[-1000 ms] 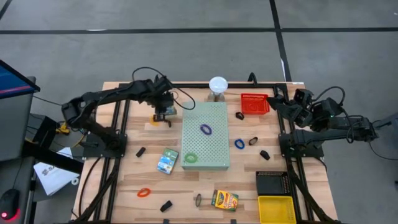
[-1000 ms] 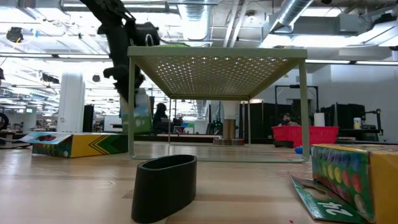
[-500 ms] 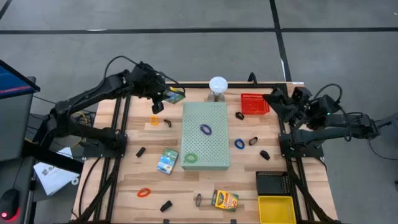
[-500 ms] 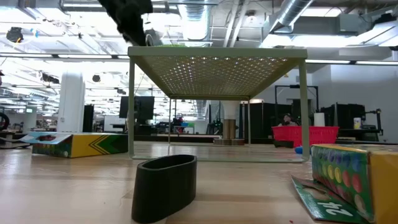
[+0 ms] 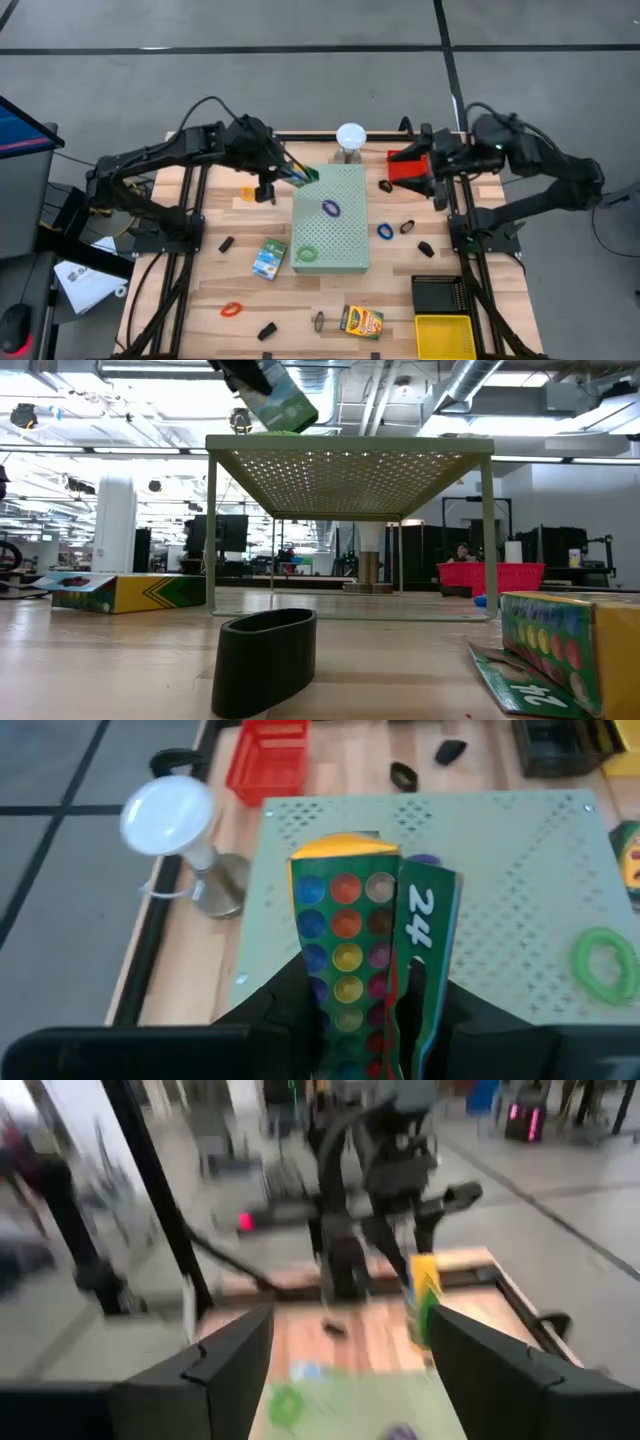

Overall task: Pick & Place Office Desk Supplies
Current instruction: Put the top left yellow crayon box into the red bin

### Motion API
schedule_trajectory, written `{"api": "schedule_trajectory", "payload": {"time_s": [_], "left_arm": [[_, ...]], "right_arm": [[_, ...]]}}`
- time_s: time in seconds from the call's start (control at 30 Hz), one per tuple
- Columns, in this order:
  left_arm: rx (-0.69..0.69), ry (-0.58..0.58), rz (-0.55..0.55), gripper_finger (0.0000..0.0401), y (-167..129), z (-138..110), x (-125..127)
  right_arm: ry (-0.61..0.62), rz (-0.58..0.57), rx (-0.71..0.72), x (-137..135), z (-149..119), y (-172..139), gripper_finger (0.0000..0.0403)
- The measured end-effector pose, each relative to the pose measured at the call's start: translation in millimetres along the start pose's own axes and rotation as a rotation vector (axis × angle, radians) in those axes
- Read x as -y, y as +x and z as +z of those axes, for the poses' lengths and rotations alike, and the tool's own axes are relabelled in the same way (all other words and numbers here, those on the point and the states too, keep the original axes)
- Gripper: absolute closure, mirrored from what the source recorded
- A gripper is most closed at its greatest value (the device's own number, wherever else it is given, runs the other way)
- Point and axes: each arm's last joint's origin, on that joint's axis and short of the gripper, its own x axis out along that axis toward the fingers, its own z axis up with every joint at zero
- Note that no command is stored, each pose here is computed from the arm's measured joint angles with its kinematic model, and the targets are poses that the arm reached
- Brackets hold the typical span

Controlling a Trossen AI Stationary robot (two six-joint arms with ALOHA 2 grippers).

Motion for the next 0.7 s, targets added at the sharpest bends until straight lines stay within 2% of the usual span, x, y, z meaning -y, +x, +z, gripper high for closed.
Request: {"api": "schedule_trajectory", "payload": {"time_s": [0.1, 0.23, 0.4, 0.63, 0.7], "left_arm": [[-0.002, 0.029, -0.029, 0.0309, 1, 8, 10], [0.024, 0.048, -0.044, 0.0309, -1, 20, 22], [0.092, 0.049, -0.054, 0.0309, -12, 33, 35], [0.090, 0.027, -0.053, 0.0309, -12, 34, 45], [0.091, 0.023, -0.048, 0.0309, -12, 34, 45]], "right_arm": [[-0.066, -0.007, -0.143, 2, 4, 18, 0.0142], [-0.079, -0.025, -0.266, 10, -4, 50, 0.0142], [-0.093, 0.003, -0.256, 17, -6, 82, 0.0143], [-0.091, 0.082, -0.153, 16, -1, 111, 0.0143], [-0.086, 0.092, -0.163, 15, -5, 121, 0.0143]]}}
